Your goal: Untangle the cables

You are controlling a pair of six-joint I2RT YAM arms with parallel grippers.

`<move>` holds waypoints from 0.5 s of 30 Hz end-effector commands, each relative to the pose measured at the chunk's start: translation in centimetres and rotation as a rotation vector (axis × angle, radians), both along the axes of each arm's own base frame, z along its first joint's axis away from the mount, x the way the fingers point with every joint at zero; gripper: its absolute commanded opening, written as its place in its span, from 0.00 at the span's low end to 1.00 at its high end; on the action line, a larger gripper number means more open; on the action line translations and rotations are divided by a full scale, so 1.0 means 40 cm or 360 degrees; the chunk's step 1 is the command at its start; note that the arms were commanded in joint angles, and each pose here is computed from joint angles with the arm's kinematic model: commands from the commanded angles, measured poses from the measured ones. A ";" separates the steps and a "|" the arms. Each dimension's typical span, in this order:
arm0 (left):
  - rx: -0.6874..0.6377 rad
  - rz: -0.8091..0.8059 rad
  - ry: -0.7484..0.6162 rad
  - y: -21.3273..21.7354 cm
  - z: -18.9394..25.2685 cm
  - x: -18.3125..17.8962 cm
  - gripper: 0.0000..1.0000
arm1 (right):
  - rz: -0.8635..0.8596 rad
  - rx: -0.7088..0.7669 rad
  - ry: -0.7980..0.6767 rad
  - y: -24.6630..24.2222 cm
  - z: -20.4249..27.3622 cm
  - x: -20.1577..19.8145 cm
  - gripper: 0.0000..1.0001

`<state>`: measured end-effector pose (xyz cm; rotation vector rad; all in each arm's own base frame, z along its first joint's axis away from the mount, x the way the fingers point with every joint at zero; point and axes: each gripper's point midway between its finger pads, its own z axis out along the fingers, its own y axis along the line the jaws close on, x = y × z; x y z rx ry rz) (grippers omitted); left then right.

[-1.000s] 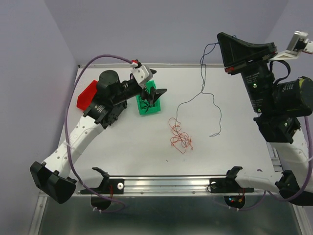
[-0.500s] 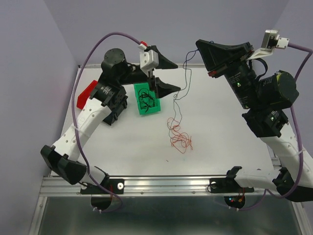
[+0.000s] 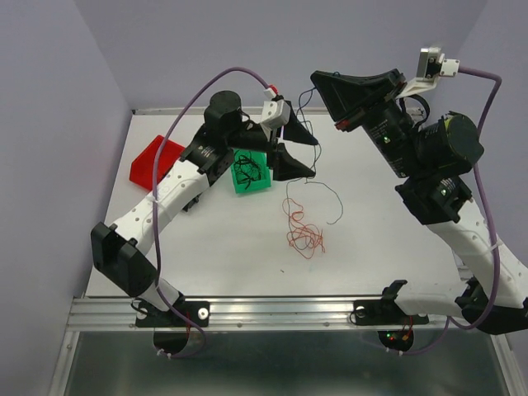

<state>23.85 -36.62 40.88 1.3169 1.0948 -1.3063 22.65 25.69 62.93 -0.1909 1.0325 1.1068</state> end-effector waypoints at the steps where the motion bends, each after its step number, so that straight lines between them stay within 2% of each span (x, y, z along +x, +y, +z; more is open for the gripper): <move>1: -0.0076 -0.0206 -0.0090 0.035 0.043 -0.094 0.92 | 0.0062 0.0102 -0.0173 -0.039 0.084 -0.072 0.01; 5: -0.0050 -0.0296 -0.0029 0.063 0.041 -0.137 0.91 | 0.0090 0.0075 -0.0224 -0.048 0.083 -0.099 0.01; 11: -0.0102 -0.0020 -0.0137 0.101 0.089 -0.101 0.90 | 0.0118 0.0048 -0.0239 -0.048 0.066 -0.114 0.01; 15: -0.0088 -0.0104 -0.0096 0.110 0.094 -0.122 0.90 | 0.0105 0.0046 -0.0234 -0.049 0.061 -0.108 0.01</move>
